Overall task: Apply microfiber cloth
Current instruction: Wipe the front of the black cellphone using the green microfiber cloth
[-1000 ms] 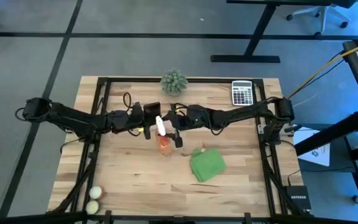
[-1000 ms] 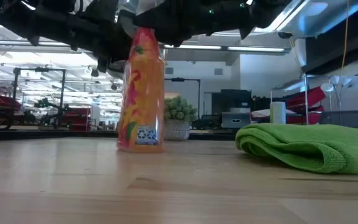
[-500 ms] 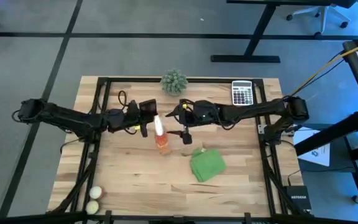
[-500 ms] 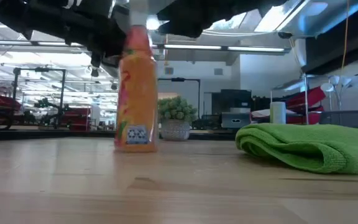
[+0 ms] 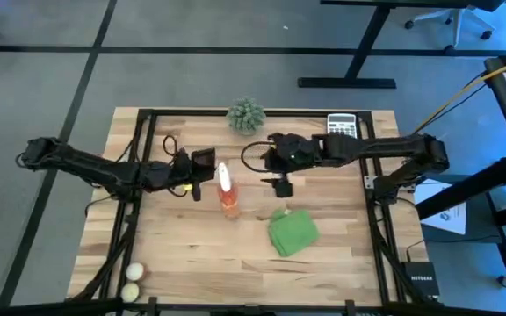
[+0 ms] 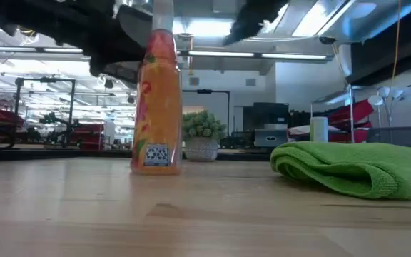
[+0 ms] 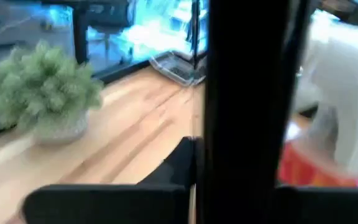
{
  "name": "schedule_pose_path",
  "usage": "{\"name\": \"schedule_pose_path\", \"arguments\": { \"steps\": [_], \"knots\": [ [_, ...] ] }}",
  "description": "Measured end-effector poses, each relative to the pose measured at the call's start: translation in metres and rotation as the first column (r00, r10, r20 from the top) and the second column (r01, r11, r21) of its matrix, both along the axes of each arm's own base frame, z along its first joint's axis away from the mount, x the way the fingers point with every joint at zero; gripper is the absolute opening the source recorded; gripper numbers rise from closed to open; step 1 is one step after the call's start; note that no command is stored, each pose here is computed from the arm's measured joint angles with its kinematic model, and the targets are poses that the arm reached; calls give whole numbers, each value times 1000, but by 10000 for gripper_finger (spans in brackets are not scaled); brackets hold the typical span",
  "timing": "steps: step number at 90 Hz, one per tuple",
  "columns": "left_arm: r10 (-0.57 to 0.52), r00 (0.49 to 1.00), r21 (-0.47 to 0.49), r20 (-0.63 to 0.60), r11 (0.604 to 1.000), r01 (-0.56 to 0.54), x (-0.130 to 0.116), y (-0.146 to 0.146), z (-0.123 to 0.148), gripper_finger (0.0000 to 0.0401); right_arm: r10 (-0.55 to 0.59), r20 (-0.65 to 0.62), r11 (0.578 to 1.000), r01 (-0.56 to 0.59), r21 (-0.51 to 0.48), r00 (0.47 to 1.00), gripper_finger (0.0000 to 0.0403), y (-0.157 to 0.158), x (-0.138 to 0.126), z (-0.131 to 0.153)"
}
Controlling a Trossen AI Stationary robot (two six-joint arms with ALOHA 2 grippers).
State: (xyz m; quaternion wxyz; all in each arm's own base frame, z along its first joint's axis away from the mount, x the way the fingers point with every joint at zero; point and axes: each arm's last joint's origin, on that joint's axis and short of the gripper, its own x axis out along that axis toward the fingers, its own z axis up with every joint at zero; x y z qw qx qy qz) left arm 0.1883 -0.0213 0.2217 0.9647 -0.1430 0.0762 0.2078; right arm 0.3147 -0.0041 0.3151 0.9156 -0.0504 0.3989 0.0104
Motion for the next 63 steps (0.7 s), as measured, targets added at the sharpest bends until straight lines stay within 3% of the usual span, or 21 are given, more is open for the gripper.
{"name": "schedule_pose_path", "arguments": {
  "steps": [12, 25, 46, 63],
  "knots": [
    [-15, 1000, -39, 3, 999, 15, -3, -18, -4, 17, -14, -97, 995, 23, 97, 995, 314, 16, -16, -21],
    [-47, 999, -81, -5, 996, 47, -3, -38, -11, 17, 43, -196, 991, -17, 131, 980, 314, 49, -29, -54],
    [-113, 994, -248, -6, 963, 108, -6, -72, -29, 17, 109, -226, 972, -56, 226, 968, 314, 91, -49, -106],
    [-121, 993, -332, 12, 936, 118, -5, -99, -48, 17, 188, -210, 964, -138, 229, 959, 314, 112, -59, -133]
  ]
}}
